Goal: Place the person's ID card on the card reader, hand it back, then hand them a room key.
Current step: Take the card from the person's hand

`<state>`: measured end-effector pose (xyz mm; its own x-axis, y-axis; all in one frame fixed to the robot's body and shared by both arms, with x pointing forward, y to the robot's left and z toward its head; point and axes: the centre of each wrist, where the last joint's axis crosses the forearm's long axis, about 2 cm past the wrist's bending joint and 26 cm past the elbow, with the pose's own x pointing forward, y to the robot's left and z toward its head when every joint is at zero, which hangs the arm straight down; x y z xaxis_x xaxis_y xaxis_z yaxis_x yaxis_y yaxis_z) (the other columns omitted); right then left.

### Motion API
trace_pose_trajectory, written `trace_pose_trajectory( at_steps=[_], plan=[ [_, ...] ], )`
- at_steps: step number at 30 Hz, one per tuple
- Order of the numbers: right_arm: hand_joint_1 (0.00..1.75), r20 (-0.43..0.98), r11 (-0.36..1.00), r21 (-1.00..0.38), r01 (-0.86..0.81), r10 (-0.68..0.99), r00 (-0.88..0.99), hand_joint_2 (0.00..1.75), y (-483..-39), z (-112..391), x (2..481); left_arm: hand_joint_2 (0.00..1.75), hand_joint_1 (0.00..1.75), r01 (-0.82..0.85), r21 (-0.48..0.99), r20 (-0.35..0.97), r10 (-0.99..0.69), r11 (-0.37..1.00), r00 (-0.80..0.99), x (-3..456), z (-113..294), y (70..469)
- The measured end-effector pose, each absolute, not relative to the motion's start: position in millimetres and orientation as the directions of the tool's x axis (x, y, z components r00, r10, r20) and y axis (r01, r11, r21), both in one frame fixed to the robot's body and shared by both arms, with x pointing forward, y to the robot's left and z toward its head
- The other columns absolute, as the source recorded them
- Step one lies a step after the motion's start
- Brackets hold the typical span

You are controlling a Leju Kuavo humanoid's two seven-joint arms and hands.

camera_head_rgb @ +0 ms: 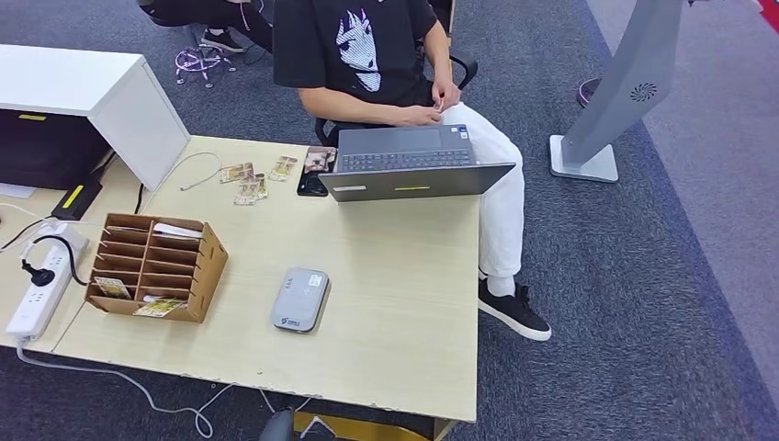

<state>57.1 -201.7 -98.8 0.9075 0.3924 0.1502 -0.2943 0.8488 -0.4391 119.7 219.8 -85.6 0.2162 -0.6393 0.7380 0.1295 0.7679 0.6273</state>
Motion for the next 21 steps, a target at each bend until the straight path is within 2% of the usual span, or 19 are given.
trace_pose_trajectory(
  at_steps=[3, 6, 8, 13, 21],
  plan=[
    [0.0, 0.148, 0.851, -0.437, -0.29, 0.386, 0.91, 1.75, -202, -99, 57, 1.75, 0.0, 0.005, 0.624, 0.742, -0.595, 0.781, 0.31, 122, -85, 225],
    [0.0, 0.148, 0.852, -0.436, -0.29, 0.386, 0.911, 1.75, -202, -99, 57, 1.75, 0.0, -0.265, 0.539, 0.785, -0.362, 0.799, 0.503, 117, -86, 231],
    [0.0, 0.148, 0.852, -0.435, -0.291, 0.386, 0.911, 1.75, -202, -99, 57, 1.75, 0.0, -0.367, 0.509, 0.792, -0.257, 0.779, 0.554, 112, -87, 231],
    [0.0, 0.146, 0.853, -0.434, -0.291, 0.385, 0.911, 1.75, -202, -99, 57, 1.75, 0.0, -0.436, 0.494, 0.791, -0.18, 0.753, 0.585, 108, -87, 228],
    [0.0, 0.144, 0.854, -0.431, -0.292, 0.384, 0.912, 1.75, -202, -99, 57, 1.75, 0.0, -0.465, 0.493, 0.787, -0.149, 0.736, 0.599, 105, -88, 229]
  ],
)
